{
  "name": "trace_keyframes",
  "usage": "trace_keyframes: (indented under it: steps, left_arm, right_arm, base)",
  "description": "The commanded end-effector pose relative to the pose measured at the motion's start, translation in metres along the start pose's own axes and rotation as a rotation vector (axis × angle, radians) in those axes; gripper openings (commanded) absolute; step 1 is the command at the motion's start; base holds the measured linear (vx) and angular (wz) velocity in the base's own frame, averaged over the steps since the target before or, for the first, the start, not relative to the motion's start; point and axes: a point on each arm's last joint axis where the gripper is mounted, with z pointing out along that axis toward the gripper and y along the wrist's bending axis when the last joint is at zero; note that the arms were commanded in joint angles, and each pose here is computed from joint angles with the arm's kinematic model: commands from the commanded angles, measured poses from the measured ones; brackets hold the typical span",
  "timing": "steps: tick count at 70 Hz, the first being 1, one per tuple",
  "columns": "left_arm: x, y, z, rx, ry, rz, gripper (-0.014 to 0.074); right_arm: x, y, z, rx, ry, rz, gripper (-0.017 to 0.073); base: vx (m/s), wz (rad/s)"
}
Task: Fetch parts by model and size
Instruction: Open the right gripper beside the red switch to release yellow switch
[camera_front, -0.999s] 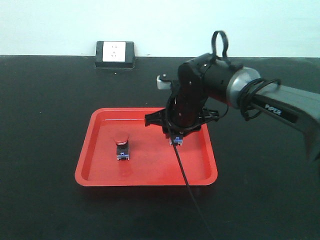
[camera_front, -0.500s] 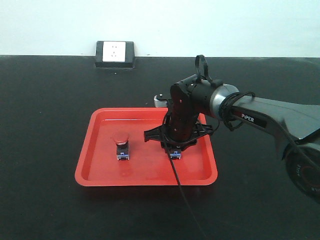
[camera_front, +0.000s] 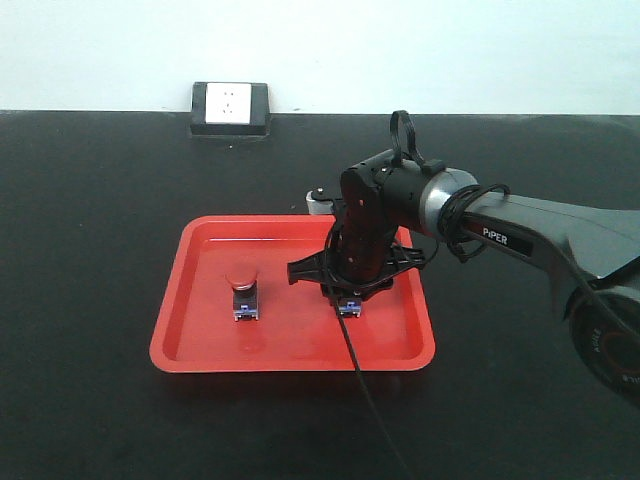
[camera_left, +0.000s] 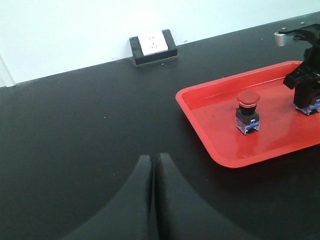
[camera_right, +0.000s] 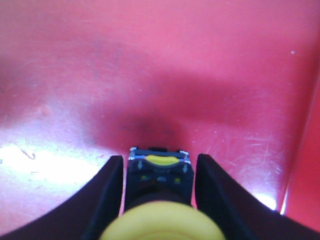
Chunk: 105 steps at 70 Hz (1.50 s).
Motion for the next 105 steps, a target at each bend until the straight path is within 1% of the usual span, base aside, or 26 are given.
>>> trace_keyframes:
  steps: [1,2,3,7,13,19,35,48,58,67,79,90,98,102,105]
  left_arm:
    - [-0.011,0.002,-0.002,-0.005,-0.069,0.007,-0.0006]
    - [-0.011,0.002,-0.002,-0.005,-0.068,0.007,-0.0006]
    - [-0.011,0.002,-0.002,-0.005,-0.067,0.007,-0.0006]
    - [-0.011,0.002,-0.002,-0.005,-0.064,0.007,-0.0006]
    - [-0.011,0.002,-0.002,-0.005,-0.061,0.007,-0.0006]
    - [-0.011,0.002,-0.002,-0.005,-0.061,0.007,-0.0006]
    - [-0.011,0.002,-0.002,-0.005,-0.061,0.007,-0.0006]
    - [-0.011,0.002,-0.002,-0.005,-0.061,0.007,-0.0006]
    - [-0.011,0.002,-0.002,-0.005,-0.061,0.007,-0.0006]
    - [-0.011,0.002,-0.002,-0.006,-0.062,0.008,-0.0006]
    - [-0.011,0.002,-0.002,-0.006,-0.062,0.008,-0.0006]
    - [-0.011,0.002,-0.002,-0.006,-0.062,0.008,-0.0006]
    - [-0.011,0.002,-0.002,-0.006,-0.062,0.008,-0.0006]
    - [-0.011,0.002,-0.002,-0.006,-0.062,0.008,-0.0006]
    - [-0.011,0.002,-0.002,-0.006,-0.062,0.008,-0.0006]
  right_arm:
    - [-0.014,-0.001,-0.034,-0.036,-0.112,0.000,0.0466]
    - [-0.014,-0.001,-0.034,-0.037,-0.113,0.001,0.0477]
    - [-0.014,-0.001,-0.034,-0.037,-0.113,0.003,0.0510]
    - [-0.014,-0.001,-0.034,-0.038,-0.113,0.004,0.0592]
    - [-0.014,-0.001,-0.035,-0.039,-0.118,0.004,0.0685]
    - [-0.014,-0.001,-0.035,-0.039,-0.118,0.004,0.0729]
    - [-0.014,-0.001,-0.037,-0.039,-0.119,0.004,0.0711]
    - [-0.016,-0.002,-0.052,-0.051,-0.160,0.003,0.0681]
    - [-0.015,0.002,-0.063,-0.059,-0.192,-0.006,0.0657]
    - [-0.013,0.008,-0.073,-0.051,-0.216,-0.032,0.0642]
    - [-0.012,0.011,-0.092,-0.032,-0.270,-0.049,0.0627]
    - [-0.011,0.009,-0.114,-0.005,-0.332,-0.065,0.0613]
    - [-0.010,0.009,-0.123,-0.017,-0.346,-0.077,0.0608]
    - [-0.008,0.008,-0.126,-0.017,-0.354,-0.099,0.0603]
    - [-0.004,0.006,-0.126,-0.020,-0.355,-0.103,0.0599]
  base:
    - [0.00,0.00]
    - [0.00,0.00]
    - [0.00,0.00]
    - [0.00,0.00]
    - [0.00,0.00]
    - [0.00,0.00]
    - [0.00,0.00]
    - [0.00,0.00]
    - [0.00,0.00]
    - [0.00,0.00]
    - [0.00,0.00]
    - [0.00,0.00]
    - [0.00,0.00]
    - [0.00,0.00]
    - [0.00,0.00]
